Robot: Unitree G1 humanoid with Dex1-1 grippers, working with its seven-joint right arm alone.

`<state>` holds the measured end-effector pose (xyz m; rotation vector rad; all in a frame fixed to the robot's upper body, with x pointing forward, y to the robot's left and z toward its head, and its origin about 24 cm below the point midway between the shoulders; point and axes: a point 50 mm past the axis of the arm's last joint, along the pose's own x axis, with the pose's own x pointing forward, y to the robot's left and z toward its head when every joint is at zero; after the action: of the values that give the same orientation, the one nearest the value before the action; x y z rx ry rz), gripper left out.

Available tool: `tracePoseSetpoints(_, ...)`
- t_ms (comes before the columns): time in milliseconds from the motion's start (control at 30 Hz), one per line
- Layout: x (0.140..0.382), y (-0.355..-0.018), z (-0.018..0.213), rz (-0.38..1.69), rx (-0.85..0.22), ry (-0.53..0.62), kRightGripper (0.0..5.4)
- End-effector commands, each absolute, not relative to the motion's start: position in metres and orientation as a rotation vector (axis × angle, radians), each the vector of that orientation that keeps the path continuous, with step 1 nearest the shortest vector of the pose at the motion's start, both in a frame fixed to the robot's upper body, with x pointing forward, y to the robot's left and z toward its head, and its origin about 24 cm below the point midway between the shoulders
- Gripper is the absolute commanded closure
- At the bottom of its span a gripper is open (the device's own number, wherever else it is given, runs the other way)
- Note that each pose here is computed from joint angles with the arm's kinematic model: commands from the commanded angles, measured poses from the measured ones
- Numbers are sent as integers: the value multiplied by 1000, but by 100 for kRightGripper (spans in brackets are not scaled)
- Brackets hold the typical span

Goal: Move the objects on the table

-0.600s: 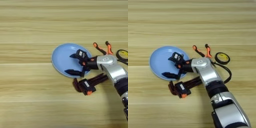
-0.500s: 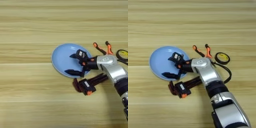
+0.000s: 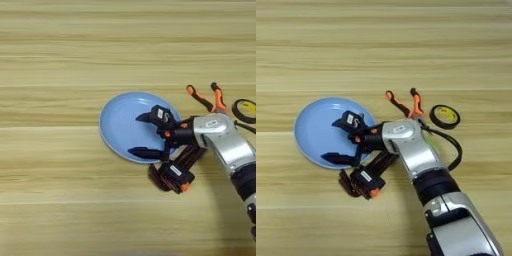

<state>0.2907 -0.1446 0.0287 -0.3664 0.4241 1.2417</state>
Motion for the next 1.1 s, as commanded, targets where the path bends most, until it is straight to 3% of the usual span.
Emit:
tracePoseSetpoints(33, 291, -151, 37, 1233, -438, 428, 3)
tracePoseSetpoints(1100, 277, -149, 46, 1305, -461, 392, 3)
